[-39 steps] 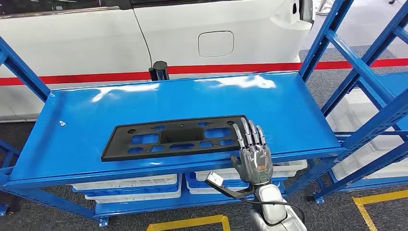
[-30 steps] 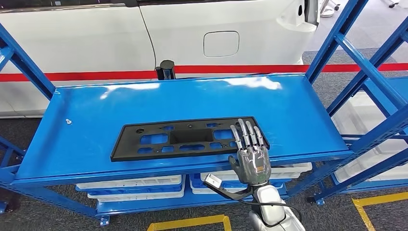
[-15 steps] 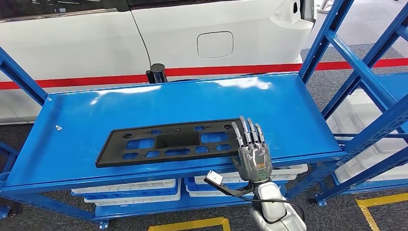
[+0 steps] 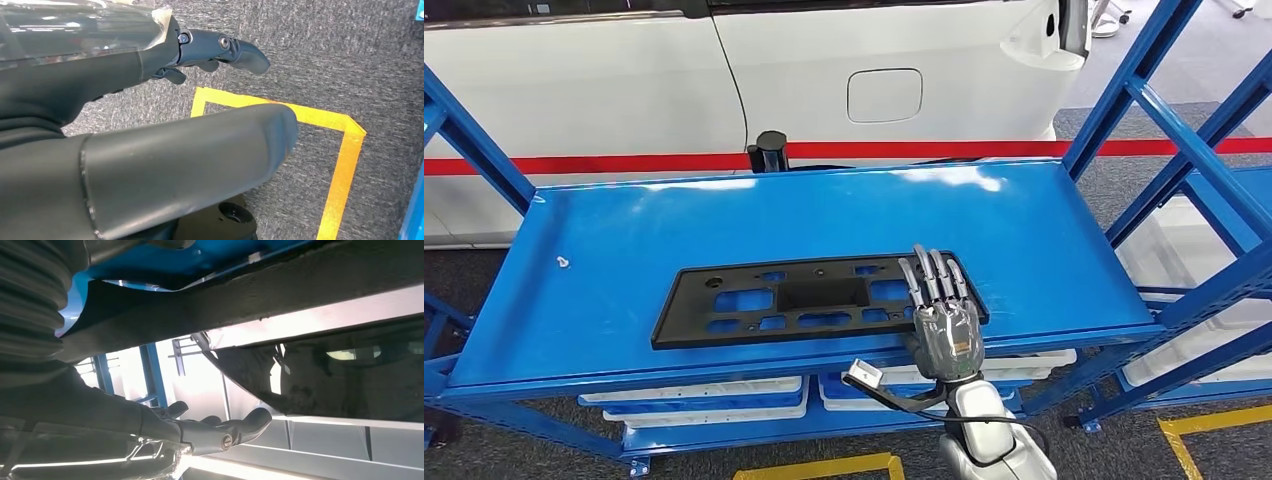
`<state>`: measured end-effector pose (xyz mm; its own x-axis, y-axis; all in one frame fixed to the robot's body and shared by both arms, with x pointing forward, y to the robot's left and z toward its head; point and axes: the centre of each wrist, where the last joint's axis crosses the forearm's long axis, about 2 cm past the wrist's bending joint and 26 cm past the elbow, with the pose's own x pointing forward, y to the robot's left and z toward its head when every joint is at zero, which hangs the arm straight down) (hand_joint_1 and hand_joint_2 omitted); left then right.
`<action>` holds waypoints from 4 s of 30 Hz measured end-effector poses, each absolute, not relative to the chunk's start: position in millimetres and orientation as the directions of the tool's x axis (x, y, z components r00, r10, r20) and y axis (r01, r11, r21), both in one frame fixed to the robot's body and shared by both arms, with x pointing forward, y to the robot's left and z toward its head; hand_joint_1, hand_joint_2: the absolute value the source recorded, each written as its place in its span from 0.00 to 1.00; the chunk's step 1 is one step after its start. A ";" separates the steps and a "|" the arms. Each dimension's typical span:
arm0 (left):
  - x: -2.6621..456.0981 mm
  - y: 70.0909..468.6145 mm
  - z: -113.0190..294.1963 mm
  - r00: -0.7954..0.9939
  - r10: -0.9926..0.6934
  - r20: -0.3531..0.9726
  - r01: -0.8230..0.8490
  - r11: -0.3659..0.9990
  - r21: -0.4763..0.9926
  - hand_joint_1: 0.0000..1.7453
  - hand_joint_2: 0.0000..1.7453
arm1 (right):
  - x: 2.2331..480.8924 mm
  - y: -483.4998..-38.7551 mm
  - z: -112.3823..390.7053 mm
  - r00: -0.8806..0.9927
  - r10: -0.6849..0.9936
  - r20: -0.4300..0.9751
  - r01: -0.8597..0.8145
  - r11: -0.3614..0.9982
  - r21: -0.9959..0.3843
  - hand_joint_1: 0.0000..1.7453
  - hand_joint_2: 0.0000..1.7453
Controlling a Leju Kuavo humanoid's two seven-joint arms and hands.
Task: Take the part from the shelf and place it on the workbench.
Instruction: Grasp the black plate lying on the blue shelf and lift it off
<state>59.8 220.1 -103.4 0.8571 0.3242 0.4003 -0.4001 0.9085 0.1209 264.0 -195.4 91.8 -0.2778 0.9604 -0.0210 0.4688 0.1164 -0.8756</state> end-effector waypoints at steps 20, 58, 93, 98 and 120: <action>58.7 220.3 -103.5 0.840 0.351 0.414 -0.433 0.893 0.121 0.00 0.25 | 265.5 -194.0 87.0 -0.295 0.955 -0.034 0.451 0.108 -0.886 0.99 1.00; 57.2 220.0 -103.7 0.817 0.365 0.447 -0.462 0.877 0.129 0.00 1.00 | 253.4 -204.1 128.6 -0.445 0.893 0.070 0.525 0.324 -0.787 1.00 1.00; 58.9 213.5 -102.3 0.807 0.389 0.445 -0.489 0.862 0.132 0.00 1.00 | 240.8 -208.6 146.2 -0.673 0.255 0.694 0.297 0.953 -0.062 1.00 1.00; 59.1 213.5 -102.3 0.806 0.386 0.449 -0.490 0.861 0.139 0.00 1.00 | 240.6 -209.7 147.4 -0.676 0.260 0.690 0.303 0.951 -0.062 1.00 1.00; 59.5 209.9 -101.7 0.800 0.390 0.456 -0.494 0.860 0.131 0.00 1.00 | 242.7 -213.3 148.1 -0.675 0.288 0.679 0.328 0.942 -0.073 1.00 1.00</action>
